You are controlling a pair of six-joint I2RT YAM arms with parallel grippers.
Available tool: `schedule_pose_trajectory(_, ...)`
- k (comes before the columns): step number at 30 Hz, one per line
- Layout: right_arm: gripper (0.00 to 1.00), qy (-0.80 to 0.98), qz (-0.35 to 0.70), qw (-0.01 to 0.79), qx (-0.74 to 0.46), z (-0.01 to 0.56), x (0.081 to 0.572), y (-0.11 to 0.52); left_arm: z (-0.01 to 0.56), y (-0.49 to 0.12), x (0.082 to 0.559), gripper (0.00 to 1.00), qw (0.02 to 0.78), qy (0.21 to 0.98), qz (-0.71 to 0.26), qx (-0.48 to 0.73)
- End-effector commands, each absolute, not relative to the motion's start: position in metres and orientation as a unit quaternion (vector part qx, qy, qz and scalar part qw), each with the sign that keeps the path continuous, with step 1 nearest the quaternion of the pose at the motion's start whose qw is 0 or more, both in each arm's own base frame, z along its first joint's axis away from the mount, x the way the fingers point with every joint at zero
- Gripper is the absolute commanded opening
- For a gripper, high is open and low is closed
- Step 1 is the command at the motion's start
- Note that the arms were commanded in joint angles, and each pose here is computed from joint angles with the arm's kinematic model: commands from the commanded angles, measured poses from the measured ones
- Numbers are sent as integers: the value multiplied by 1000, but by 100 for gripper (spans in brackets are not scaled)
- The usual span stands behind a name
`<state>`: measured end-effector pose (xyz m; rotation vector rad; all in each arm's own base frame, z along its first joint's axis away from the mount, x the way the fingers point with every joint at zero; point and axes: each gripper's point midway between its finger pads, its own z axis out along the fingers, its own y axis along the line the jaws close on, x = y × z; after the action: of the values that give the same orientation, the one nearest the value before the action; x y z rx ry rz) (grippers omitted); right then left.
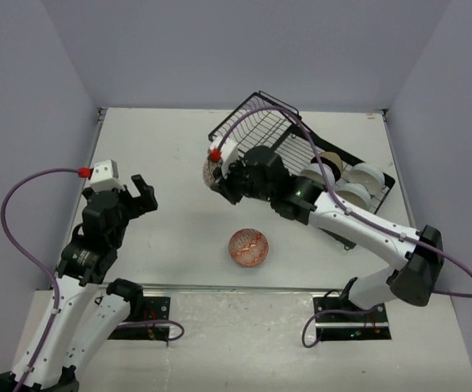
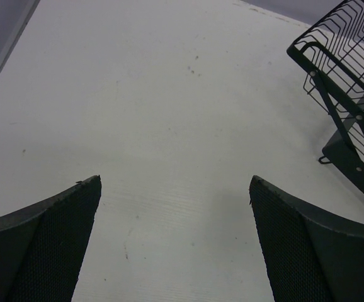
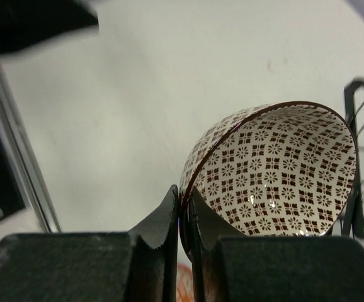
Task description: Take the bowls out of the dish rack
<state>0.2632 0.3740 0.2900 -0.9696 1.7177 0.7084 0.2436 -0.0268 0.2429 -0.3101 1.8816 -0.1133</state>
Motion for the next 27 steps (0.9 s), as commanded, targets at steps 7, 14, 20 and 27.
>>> schedule_pose_trajectory(7, 0, 782, -6, 360, -508, 176, 204, 305, 266, -27, 242, 100, 600, 782, -74, -153)
schedule_pose_trajectory(14, 0, 813, 2, 287, -506, 136, 163, 305, 263, -13, 233, 100, 613, 772, -45, -162)
schedule_pose_trajectory(20, 0, 821, -8, 255, -510, 112, 143, 311, 260, -18, 235, 100, 608, 778, -53, -149)
schedule_pose_trajectory(27, 0, 831, -15, 243, -500, 99, 140, 312, 260, -20, 235, 100, 610, 777, -58, -145)
